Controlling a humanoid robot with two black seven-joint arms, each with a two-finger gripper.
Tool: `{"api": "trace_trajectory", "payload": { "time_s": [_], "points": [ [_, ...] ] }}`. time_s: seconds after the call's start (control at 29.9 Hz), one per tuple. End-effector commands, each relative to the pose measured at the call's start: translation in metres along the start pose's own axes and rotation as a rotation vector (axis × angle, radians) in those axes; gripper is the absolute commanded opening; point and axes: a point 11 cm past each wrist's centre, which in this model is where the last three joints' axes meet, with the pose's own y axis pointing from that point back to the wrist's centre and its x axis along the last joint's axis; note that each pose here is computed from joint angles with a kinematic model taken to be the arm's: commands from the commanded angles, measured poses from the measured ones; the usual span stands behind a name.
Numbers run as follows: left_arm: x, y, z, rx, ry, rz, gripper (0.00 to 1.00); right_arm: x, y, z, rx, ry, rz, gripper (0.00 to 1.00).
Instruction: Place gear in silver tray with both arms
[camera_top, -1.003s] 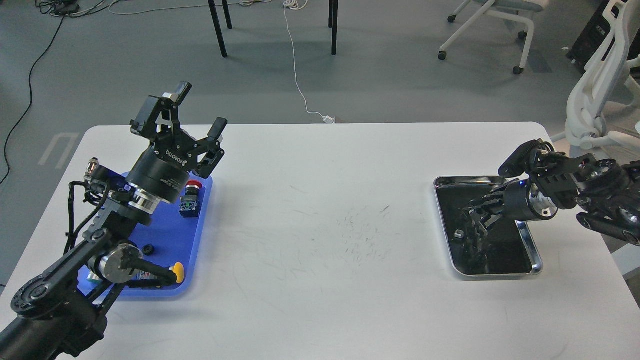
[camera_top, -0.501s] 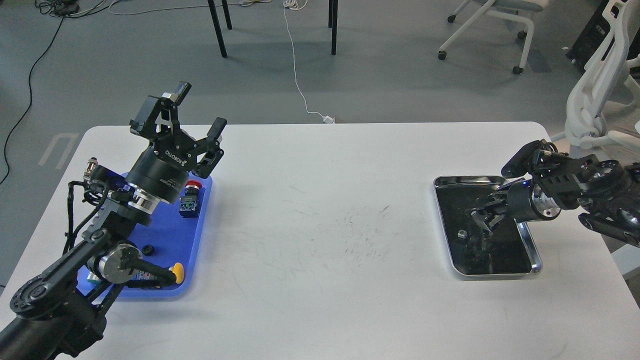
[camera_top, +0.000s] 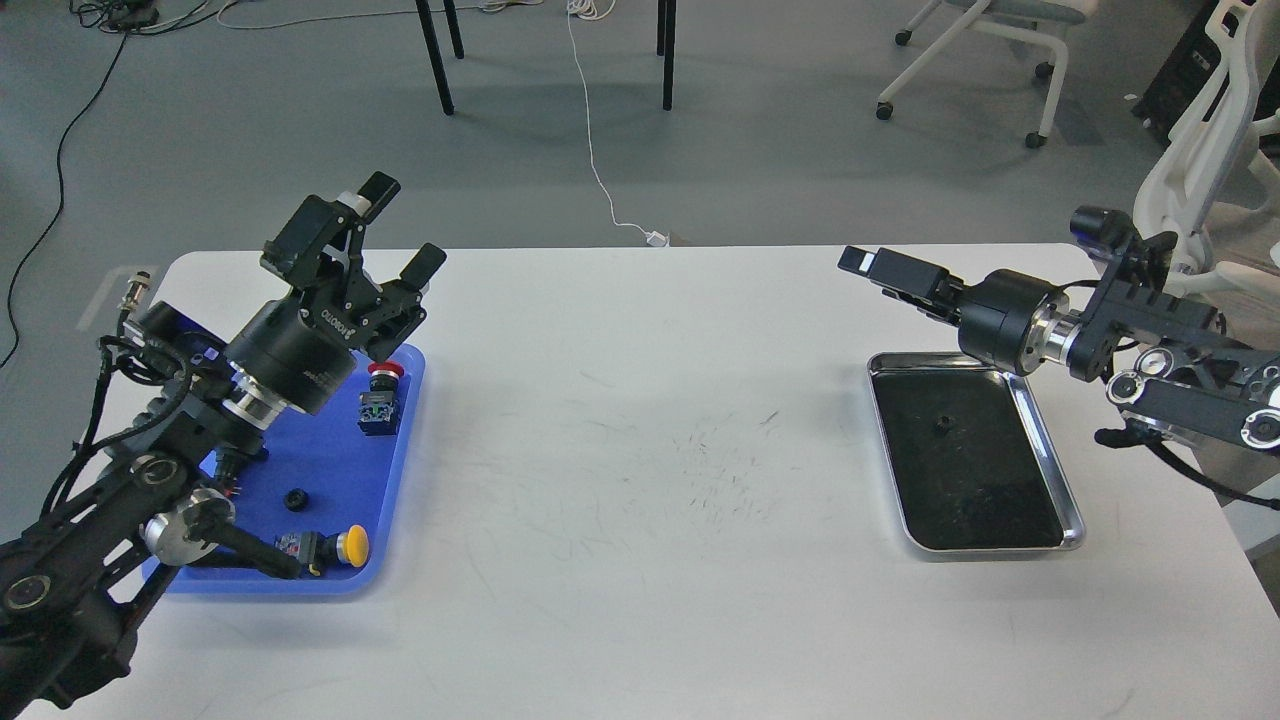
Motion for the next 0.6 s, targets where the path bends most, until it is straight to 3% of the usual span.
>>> {"api": "trace_trajectory", "payload": {
  "time_s": [0.0, 0.3, 0.47, 0.57],
  "points": [
    [-0.004, 0.017, 0.0, 0.138, -0.309, -0.182, 0.98, -0.01, 0.0, 0.005, 0.063, -0.308, 0.133, 0.96],
    [0.049, 0.11, -0.013, 0.653, -1.193, -0.721, 0.95, -0.021, 0.01, 0.025, 0.074, -0.471, 0.225, 0.96],
    [0.056, 0.132, -0.029, 0.751, -1.288, -0.857, 0.84, -0.025, 0.006, 0.025, 0.075, -0.478, 0.22, 0.96],
    [0.055, 0.132, -0.037, 0.781, -1.268, -0.904, 0.71, -0.026, 0.005, 0.025, 0.077, -0.479, 0.218, 0.96]
  ]
}}
